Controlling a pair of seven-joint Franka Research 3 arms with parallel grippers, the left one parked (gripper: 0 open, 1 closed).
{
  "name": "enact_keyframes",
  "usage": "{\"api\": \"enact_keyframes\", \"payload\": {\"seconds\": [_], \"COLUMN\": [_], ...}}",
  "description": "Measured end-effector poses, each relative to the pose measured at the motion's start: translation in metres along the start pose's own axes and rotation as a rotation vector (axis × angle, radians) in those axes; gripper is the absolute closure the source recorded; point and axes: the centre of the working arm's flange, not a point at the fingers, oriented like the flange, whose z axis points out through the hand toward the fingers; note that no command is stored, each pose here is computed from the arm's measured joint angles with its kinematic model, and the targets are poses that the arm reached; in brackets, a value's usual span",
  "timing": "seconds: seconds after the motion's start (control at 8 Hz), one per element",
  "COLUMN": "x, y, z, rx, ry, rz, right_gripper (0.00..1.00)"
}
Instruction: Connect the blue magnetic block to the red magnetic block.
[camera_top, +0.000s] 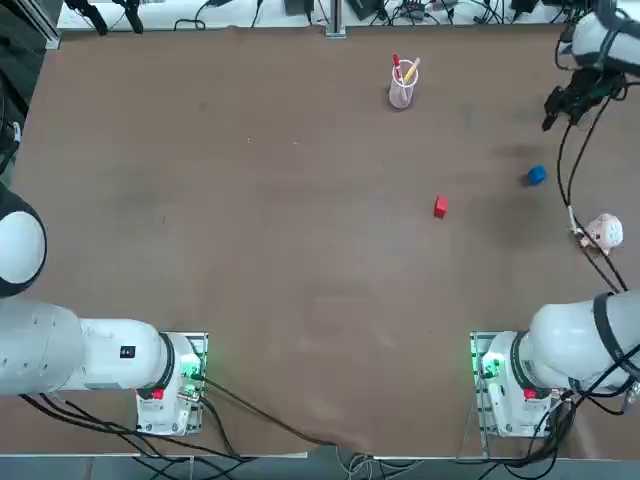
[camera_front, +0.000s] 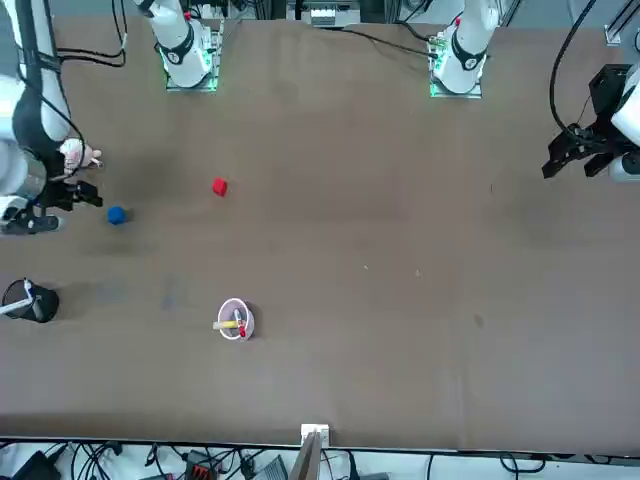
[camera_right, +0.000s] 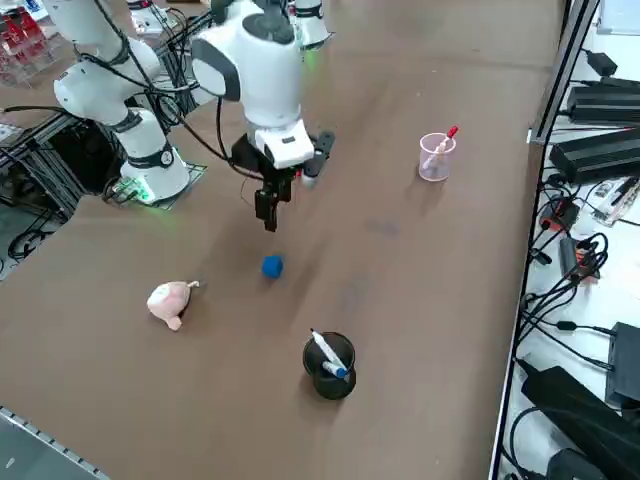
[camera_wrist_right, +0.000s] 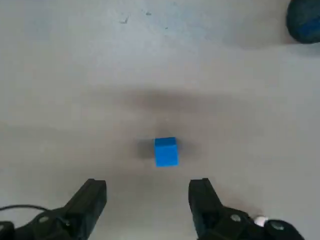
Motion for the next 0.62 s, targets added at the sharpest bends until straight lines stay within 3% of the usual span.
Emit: {"api": "enact_keyframes", "payload": {"seconds": [0.62], "x": [-0.018], "y": [0.004], "z": [0.071], "rx": [0.008], "ry": [0.024], "rz": [0.006], "right_gripper": [0.0]}}
